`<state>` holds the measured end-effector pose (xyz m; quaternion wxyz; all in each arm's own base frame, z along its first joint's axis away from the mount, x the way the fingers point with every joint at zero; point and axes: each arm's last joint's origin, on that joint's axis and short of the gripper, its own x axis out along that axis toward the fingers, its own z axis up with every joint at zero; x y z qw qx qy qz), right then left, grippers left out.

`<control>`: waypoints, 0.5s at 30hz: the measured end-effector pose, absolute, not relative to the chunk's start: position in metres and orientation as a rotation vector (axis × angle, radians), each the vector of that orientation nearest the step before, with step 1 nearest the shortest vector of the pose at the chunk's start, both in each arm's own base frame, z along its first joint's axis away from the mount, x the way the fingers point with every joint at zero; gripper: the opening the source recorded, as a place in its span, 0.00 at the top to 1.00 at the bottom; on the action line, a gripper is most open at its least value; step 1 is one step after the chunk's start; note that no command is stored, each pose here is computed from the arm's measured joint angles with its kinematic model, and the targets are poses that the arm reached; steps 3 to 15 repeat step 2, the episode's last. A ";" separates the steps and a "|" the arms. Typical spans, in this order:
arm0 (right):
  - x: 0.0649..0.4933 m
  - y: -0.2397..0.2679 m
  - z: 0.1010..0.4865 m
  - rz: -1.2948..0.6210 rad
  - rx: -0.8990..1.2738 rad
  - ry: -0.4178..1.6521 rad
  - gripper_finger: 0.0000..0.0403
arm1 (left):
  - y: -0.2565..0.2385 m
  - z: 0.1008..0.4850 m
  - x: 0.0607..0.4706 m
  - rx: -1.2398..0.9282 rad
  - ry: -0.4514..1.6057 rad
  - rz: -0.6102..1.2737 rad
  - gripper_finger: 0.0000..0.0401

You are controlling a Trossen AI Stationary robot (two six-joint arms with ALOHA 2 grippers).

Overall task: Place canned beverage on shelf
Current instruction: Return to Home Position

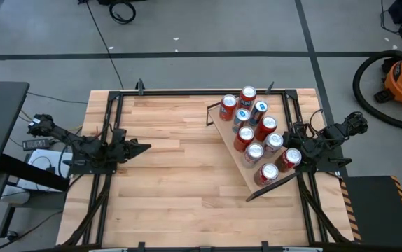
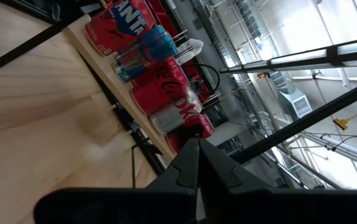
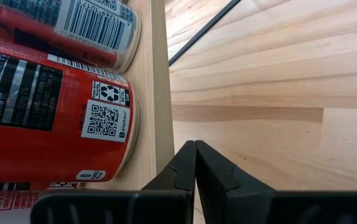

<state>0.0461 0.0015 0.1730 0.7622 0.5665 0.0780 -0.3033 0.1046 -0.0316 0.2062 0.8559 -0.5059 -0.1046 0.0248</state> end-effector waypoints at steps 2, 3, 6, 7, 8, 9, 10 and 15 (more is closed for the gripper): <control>0.046 0.001 0.173 -0.660 1.232 0.170 0.95 | -0.032 0.206 0.105 -1.064 -0.220 0.052 0.98; 0.046 0.001 0.173 -0.660 1.232 0.170 0.95 | -0.032 0.206 0.105 -1.064 -0.220 0.052 0.98; 0.046 0.001 0.173 -0.660 1.232 0.170 0.95 | -0.032 0.206 0.105 -1.064 -0.220 0.052 0.98; 0.046 0.001 0.173 -0.660 1.232 0.170 0.95 | -0.032 0.206 0.105 -1.064 -0.220 0.052 0.98; 0.046 0.001 0.173 -0.660 1.232 0.170 0.95 | -0.032 0.206 0.105 -1.064 -0.220 0.052 0.98; 0.046 0.001 0.173 -0.660 1.232 0.170 0.95 | -0.032 0.206 0.105 -1.064 -0.220 0.052 0.98; 0.046 0.001 0.173 -0.660 1.232 0.170 0.95 | -0.032 0.206 0.105 -1.064 -0.220 0.052 0.98; 0.046 0.001 0.173 -0.660 1.232 0.170 0.95 | -0.032 0.206 0.105 -1.064 -0.220 0.052 0.98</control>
